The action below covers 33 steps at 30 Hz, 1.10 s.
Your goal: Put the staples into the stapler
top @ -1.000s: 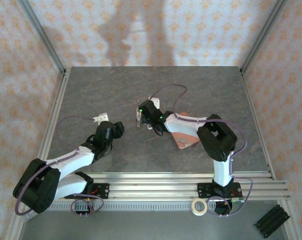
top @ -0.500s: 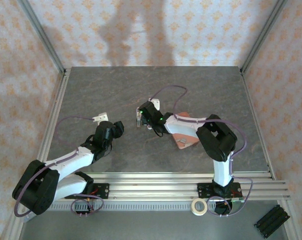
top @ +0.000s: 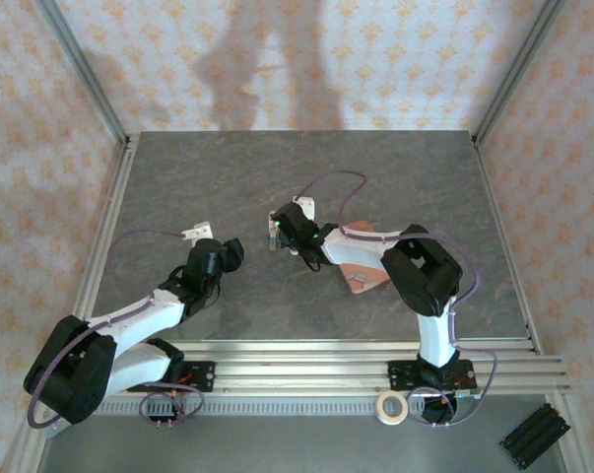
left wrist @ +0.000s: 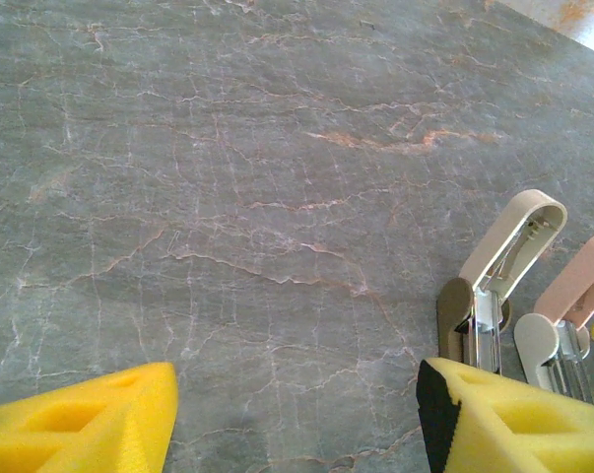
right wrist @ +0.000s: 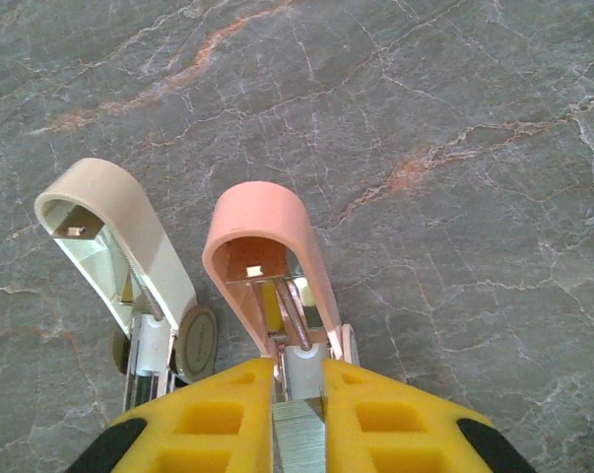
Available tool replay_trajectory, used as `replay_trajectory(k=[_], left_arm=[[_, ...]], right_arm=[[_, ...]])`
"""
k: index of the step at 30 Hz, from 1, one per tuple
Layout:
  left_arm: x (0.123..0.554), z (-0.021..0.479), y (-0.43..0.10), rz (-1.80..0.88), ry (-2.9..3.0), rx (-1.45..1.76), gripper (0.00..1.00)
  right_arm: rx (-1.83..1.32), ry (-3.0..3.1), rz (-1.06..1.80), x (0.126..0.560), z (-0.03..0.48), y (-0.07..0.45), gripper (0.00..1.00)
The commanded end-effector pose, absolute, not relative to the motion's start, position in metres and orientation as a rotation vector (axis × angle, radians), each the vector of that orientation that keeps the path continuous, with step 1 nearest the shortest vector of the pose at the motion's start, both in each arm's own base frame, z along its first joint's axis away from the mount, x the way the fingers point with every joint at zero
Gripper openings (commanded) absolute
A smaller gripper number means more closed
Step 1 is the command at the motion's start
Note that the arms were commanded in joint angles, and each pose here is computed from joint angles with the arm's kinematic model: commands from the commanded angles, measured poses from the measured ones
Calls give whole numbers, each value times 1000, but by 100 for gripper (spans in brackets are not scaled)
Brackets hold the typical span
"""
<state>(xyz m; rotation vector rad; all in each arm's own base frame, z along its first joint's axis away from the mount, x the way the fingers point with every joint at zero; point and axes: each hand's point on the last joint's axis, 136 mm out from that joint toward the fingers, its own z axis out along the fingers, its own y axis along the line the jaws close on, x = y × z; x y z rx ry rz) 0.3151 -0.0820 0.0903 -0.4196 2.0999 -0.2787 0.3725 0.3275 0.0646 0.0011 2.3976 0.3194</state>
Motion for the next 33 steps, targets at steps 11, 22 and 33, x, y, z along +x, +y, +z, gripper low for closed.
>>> replay_trajectory(k=[11,22,33], left_arm=[[316,93,-73,-239,2079,-442,66],[316,93,-73,-234,2081,-440,66],[316,92,-74,-240,2080,-438,66]], right_arm=[[3,2407,242,372,48,321,17],[13,2398,276,372,55,324,17],[44,2342,338,370,87,328,17]])
